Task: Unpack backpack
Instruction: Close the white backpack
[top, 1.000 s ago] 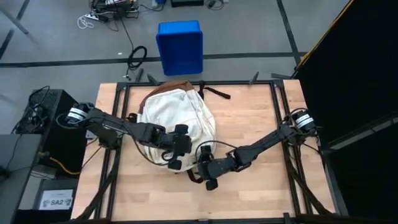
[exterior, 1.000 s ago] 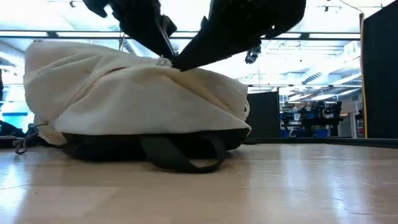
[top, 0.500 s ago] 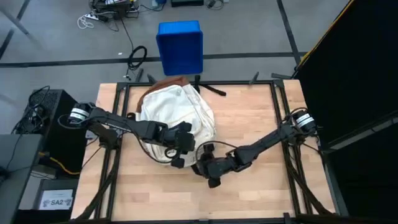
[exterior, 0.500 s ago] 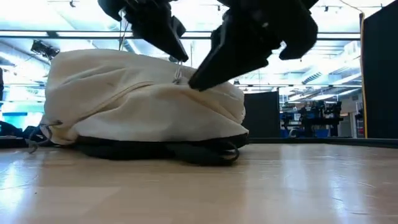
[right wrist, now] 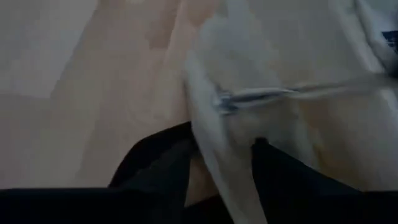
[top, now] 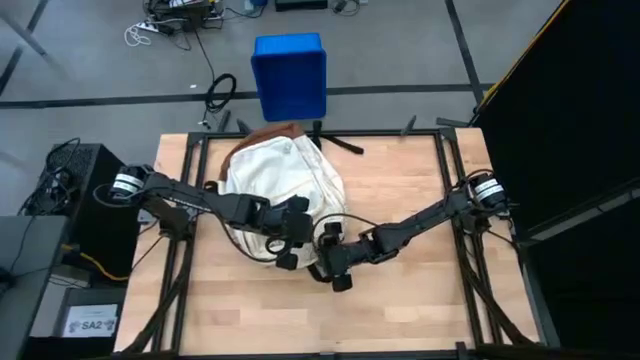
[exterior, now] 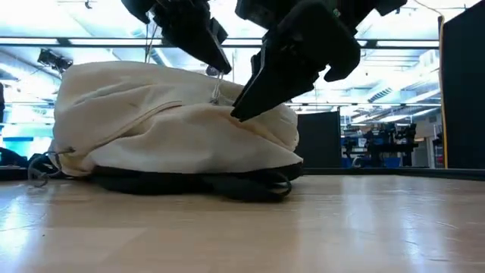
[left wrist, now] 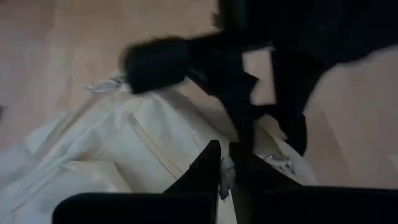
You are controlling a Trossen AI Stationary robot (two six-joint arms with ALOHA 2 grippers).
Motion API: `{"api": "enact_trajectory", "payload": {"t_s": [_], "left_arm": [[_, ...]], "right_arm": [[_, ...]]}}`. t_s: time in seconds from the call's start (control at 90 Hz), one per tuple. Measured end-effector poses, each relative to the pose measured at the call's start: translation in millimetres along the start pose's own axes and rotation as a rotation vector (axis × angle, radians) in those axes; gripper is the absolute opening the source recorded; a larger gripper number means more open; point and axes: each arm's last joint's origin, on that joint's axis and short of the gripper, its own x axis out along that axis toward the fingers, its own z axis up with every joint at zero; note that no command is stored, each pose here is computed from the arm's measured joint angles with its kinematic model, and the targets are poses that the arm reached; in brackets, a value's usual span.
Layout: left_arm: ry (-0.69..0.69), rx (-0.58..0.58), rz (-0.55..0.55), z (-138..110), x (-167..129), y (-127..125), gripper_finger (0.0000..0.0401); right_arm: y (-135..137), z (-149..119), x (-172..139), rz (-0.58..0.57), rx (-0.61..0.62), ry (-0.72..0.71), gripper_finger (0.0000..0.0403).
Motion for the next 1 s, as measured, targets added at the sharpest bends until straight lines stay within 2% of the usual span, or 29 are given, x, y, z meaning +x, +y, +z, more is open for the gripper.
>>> {"api": "enact_trajectory", "payload": {"t_s": [0.267, 0.511, 0.633, 0.822, 1.0], "left_arm": [[-0.058, 0.046, 0.033, 19.2, -12.3, 5.4, 0.0000], [-0.049, 0.025, 0.005, 18.9, -11.9, 9.5, 0.0000], [-0.053, 0.009, -0.042, 18.8, -11.6, 9.0, 0.0000], [-0.050, -0.013, -0.218, 17.4, -11.1, 4.8, 0.0000], [0.024, -0.029, -0.243, 10.4, -11.6, 3.3, 0.0003]], "right_arm": [[3.2, 4.7, -1.2, 0.073, -0.027, -0.048, 0.0126], [5.1, 11.6, -1.8, 0.128, -0.055, -0.129, 0.0119], [3.5, 12.0, -0.6, 0.134, -0.055, -0.138, 0.0122], [1.5, 15.6, -0.8, 0.135, -0.062, -0.167, 0.0119], [-2.7, 12.8, 0.3, 0.056, -0.056, -0.131, 0.0109]]}}
